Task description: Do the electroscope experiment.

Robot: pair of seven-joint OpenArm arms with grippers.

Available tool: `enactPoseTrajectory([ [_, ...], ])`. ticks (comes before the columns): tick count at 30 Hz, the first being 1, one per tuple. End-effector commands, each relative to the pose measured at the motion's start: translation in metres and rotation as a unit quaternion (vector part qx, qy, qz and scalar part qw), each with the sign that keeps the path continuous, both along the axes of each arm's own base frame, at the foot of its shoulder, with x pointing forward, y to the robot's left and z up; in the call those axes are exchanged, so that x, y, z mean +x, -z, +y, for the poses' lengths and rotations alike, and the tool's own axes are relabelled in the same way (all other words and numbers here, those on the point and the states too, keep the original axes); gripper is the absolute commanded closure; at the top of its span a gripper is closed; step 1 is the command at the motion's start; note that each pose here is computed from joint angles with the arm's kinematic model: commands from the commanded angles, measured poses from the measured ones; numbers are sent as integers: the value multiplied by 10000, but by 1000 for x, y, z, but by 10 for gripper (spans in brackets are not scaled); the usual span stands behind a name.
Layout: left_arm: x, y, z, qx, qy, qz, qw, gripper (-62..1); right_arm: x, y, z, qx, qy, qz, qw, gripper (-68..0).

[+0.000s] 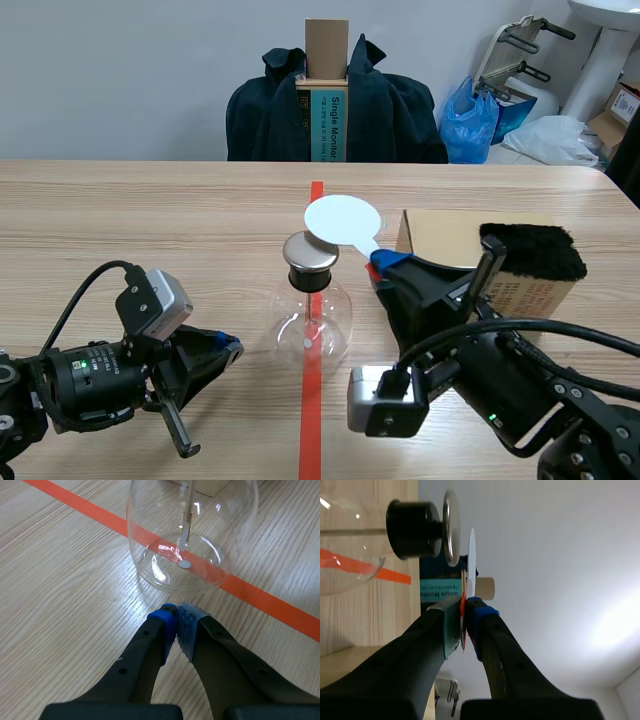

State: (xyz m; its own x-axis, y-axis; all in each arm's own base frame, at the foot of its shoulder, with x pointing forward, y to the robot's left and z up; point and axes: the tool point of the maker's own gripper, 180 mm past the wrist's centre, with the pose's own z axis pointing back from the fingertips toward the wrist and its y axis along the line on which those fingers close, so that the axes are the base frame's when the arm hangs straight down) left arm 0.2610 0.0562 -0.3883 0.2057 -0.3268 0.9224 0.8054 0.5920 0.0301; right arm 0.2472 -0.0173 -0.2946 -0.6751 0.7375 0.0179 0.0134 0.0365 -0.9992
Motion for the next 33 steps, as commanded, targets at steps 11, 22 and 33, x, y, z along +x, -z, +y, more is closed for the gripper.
enactPoseTrajectory([
  [11,7,-12,-5,-180,-28,-146,9997,-28,-8,-17,13,-7,-645,-334,9974,-8],
  [22,7,-12,-5,-180,-28,-146,9997,-28,-12,-17,16,-14,-760,-335,9965,-8],
  [33,7,-12,-5,-180,-28,-146,9997,-28,12,-17,-7,27,158,-300,9994,-8],
])
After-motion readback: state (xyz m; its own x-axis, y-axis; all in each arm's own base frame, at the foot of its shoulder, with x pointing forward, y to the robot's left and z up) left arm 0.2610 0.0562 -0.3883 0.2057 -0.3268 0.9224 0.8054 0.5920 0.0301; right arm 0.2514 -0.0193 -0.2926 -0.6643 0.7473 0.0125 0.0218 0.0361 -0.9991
